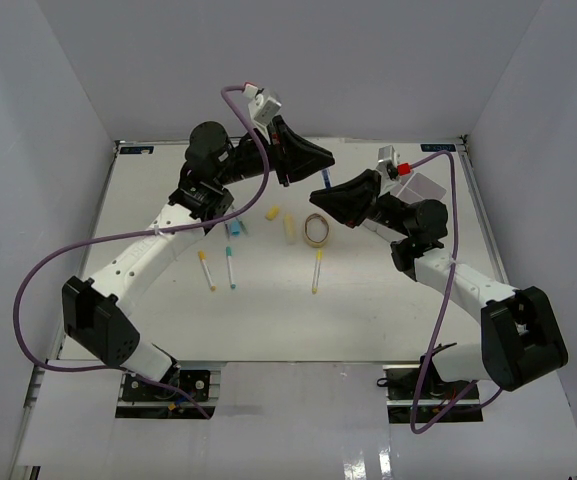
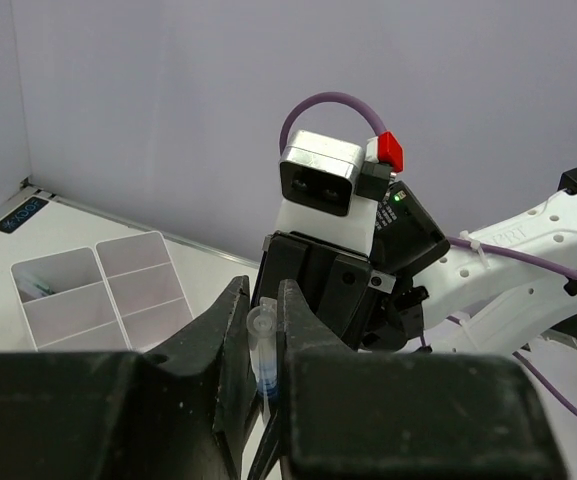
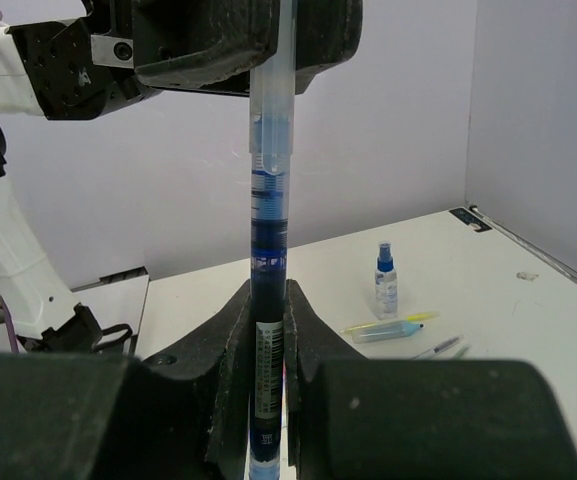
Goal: Sort the stationery into containers
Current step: Close the pen cap on the pen.
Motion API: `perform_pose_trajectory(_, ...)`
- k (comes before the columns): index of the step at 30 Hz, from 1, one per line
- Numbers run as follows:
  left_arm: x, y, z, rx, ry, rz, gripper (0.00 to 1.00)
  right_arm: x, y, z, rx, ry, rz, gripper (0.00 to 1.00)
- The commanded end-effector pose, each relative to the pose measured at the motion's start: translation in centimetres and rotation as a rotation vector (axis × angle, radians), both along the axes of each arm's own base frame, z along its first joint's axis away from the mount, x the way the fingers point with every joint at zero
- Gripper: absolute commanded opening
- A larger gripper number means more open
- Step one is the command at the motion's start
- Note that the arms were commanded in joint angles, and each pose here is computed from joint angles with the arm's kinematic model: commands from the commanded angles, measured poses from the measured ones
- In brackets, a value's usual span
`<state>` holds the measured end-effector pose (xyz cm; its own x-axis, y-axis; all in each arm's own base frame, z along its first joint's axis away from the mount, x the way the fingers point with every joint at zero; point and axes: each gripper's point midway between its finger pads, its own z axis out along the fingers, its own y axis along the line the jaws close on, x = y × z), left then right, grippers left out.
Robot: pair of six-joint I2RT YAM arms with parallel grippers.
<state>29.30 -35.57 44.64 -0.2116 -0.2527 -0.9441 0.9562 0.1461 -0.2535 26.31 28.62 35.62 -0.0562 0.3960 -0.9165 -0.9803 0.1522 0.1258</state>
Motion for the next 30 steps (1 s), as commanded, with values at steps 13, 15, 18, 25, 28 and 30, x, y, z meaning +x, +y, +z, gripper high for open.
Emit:
perform_pose_trajectory(13, -1.8, -0.4, -2.7, 0.048, 0.009, -0.021, 0.00, -0.4, -0.3, 5.5, 0.086, -0.137, -0.005, 0.08)
perform_pose_trajectory(15, -2.0, -0.4, -4.2, 0.078, 0.038, -0.029, 0.00, -0.3, -0.3, 6.2, 0.090, -0.152, -0.006, 0.08)
perform_pose_trajectory(18, -2.2, -0.6, -6.2, 0.122, 0.077, -0.045, 0.00, -0.2, -0.4, 7.7, 0.103, -0.179, -0.002, 0.08)
perform_pose_trajectory(25, -3.4, -1.0, -10.4, 0.195, 0.162, -0.087, 0.00, -0.2, -0.5, 10.1, 0.136, -0.226, 0.003, 0.08)
perform_pose_trajectory(28, -3.9, -1.5, -11.2, 0.199, 0.175, -0.100, 0.00, -0.4, -0.6, 11.1, 0.157, -0.246, 0.009, 0.08)
perform_pose_trajectory(30, -4.2, -1.9, -11.9, 0.208, 0.189, -0.109, 0.00, -0.6, -0.7, 11.8, 0.165, -0.263, 0.014, 0.08)
